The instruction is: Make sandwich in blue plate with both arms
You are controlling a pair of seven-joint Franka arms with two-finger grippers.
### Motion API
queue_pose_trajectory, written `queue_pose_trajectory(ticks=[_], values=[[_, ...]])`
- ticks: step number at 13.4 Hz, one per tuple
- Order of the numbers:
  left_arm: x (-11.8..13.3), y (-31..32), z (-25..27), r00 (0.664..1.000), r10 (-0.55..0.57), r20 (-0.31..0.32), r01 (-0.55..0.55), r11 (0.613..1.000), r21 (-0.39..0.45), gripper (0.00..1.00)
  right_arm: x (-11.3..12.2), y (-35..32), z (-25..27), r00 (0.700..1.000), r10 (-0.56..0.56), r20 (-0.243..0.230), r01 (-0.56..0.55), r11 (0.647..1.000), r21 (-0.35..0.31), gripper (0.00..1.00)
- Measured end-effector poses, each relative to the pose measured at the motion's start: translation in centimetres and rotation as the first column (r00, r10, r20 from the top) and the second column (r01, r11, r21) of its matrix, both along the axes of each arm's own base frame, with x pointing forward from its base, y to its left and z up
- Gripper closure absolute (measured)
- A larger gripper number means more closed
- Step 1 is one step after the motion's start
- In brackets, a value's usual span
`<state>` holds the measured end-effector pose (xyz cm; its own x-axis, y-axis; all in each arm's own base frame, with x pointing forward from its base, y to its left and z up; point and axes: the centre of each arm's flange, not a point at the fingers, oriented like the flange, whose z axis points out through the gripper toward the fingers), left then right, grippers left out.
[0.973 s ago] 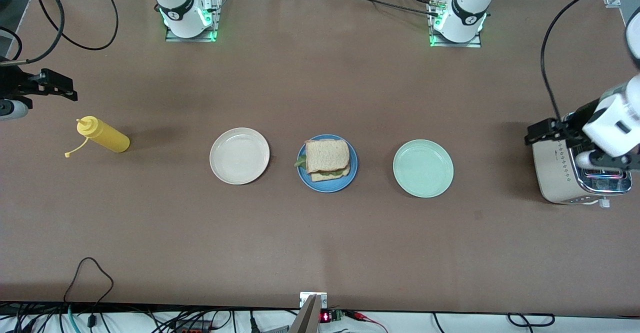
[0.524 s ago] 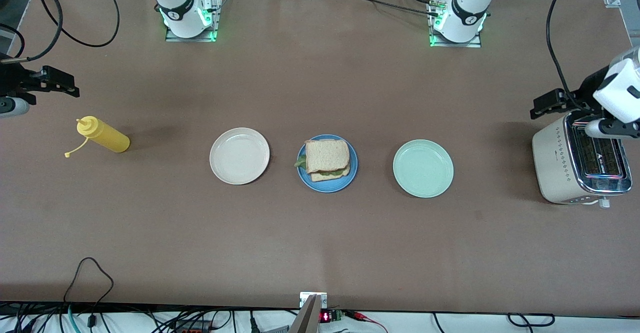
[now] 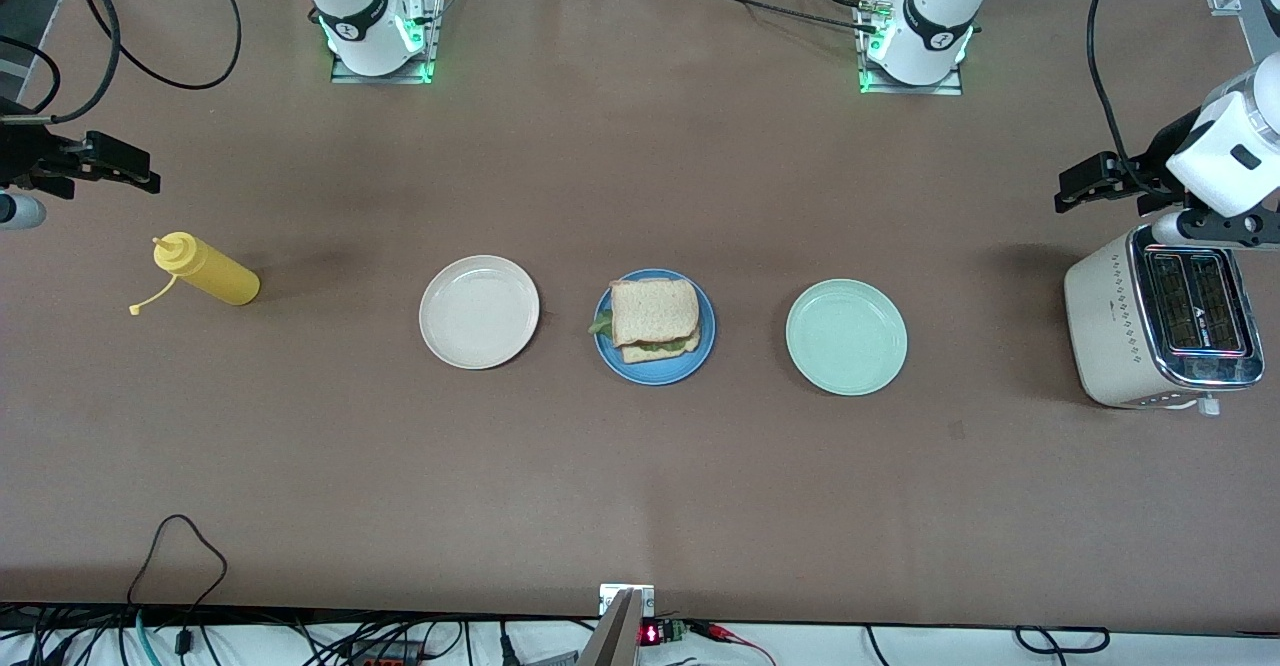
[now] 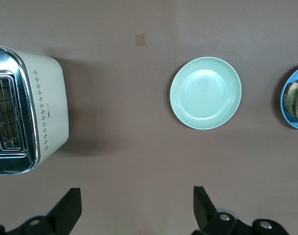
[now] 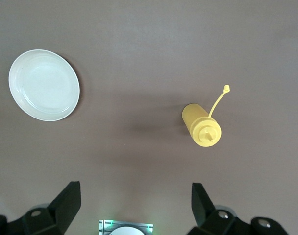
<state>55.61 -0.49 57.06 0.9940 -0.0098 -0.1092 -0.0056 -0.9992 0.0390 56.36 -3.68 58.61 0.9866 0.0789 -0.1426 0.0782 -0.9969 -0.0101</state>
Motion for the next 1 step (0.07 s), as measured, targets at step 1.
queue_pose_trajectory(ticks=[1], values=[[0.0,0.0,-0.03,1.0,0.0,-0.001,0.0,1.0,0.0,0.0,0.0,0.01,-0.02,1.0,0.0,-0.001,0.0,1.0,0.0,0.0]])
